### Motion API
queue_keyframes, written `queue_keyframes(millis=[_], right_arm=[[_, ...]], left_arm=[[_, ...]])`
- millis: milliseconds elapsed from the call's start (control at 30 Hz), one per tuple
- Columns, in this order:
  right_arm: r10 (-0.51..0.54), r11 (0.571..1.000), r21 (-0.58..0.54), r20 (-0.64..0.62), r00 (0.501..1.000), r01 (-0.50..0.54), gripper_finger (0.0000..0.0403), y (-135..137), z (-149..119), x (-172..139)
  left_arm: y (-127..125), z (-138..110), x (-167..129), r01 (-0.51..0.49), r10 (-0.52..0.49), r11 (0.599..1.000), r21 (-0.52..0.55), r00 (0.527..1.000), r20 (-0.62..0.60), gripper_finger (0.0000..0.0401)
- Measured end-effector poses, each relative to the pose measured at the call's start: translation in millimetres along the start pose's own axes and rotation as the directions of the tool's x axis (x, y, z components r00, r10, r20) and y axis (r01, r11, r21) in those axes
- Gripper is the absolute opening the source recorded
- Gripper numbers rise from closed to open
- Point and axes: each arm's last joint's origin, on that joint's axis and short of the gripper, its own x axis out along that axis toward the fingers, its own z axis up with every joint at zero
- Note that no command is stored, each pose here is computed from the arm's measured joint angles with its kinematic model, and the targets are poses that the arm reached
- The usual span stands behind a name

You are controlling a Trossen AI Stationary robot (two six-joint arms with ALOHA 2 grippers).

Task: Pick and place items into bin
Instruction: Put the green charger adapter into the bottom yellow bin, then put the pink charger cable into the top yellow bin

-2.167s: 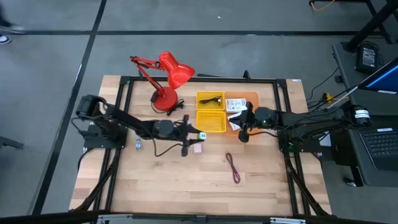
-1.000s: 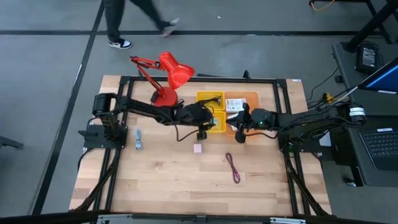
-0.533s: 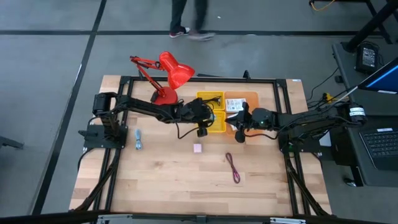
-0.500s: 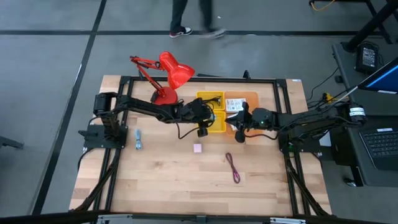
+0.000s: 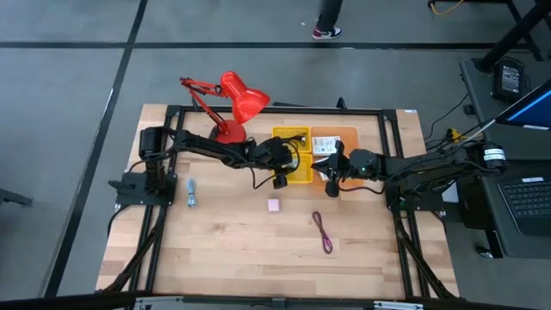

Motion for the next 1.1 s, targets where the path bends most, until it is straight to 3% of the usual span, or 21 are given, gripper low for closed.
queue_keyframes(millis=[667,867,1100], right_arm=[[0.000,1.000,0.003,-0.001,1.000,0.000,0.0010,0.0,-0.1,0.0],[0.000,1.000,0.004,-0.001,1.000,0.000,0.0010,0.0,-0.1,0.0],[0.000,1.000,0.004,-0.001,1.000,0.000,0.0010,-0.1,-0.1,0.0]], left_arm=[[-0.4,-0.2,-0.3,-0.010,0.010,1.000,0.010,1.000,-0.001,0.0196],[-8.3,16.5,-14.4,0.005,-0.013,0.997,0.074,0.995,0.097,0.0182],[-29.0,27.8,-35.6,0.047,-0.064,0.989,0.142,0.991,0.117,0.0147]])
